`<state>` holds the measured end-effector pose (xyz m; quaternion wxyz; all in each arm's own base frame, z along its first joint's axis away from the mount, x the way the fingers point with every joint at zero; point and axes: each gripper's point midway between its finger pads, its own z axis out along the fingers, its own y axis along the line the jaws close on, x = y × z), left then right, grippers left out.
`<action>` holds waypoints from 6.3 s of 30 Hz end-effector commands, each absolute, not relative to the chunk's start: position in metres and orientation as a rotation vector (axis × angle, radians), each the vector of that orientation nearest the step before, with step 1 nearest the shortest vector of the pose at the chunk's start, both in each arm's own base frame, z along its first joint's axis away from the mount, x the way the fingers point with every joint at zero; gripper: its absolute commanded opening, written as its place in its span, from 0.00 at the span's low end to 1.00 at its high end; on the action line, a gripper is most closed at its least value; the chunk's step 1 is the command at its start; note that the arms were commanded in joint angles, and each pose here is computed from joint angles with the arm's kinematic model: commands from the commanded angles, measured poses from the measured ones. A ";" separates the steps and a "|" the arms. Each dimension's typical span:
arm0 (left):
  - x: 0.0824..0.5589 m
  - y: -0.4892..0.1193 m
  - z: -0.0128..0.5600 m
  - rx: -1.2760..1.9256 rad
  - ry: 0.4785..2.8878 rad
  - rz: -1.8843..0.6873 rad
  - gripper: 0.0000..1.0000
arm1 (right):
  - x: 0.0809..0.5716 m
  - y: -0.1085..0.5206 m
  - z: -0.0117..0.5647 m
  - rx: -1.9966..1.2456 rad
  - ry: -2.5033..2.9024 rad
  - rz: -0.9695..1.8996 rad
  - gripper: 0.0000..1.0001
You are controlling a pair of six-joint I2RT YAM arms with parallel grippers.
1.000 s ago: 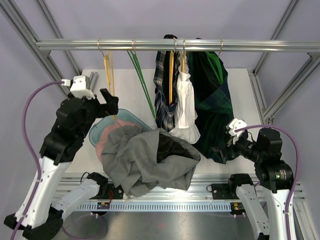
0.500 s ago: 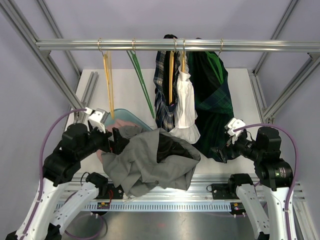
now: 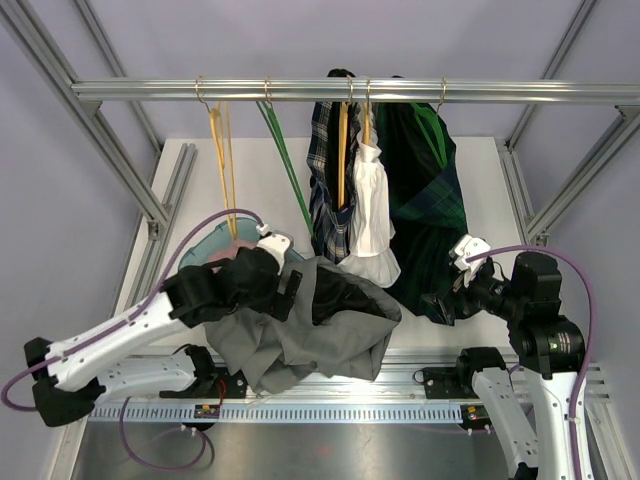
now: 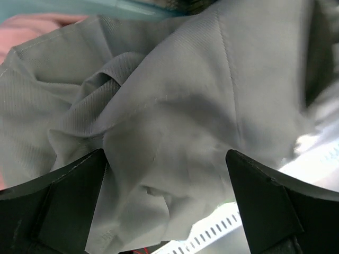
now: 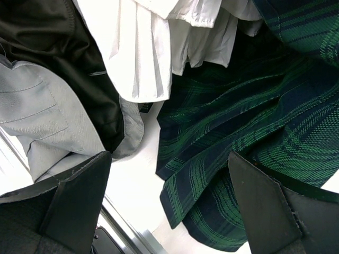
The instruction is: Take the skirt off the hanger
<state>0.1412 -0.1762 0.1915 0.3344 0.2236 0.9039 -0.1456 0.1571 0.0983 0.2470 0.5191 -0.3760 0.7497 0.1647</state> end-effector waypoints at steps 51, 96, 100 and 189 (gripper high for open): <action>0.188 -0.008 0.563 -0.069 1.484 0.019 0.00 | 0.159 0.098 0.253 -0.896 1.753 0.371 1.00; 0.268 -0.072 0.515 -0.253 1.440 -0.167 0.00 | 0.156 0.097 0.253 -0.901 1.746 0.365 0.99; 0.272 -0.073 0.530 -0.293 1.401 -0.232 0.00 | 0.157 0.097 0.252 -0.900 1.747 0.364 0.99; 0.186 -0.151 0.093 -0.530 2.384 -0.671 0.26 | 0.154 0.096 0.253 -0.903 1.734 0.352 0.99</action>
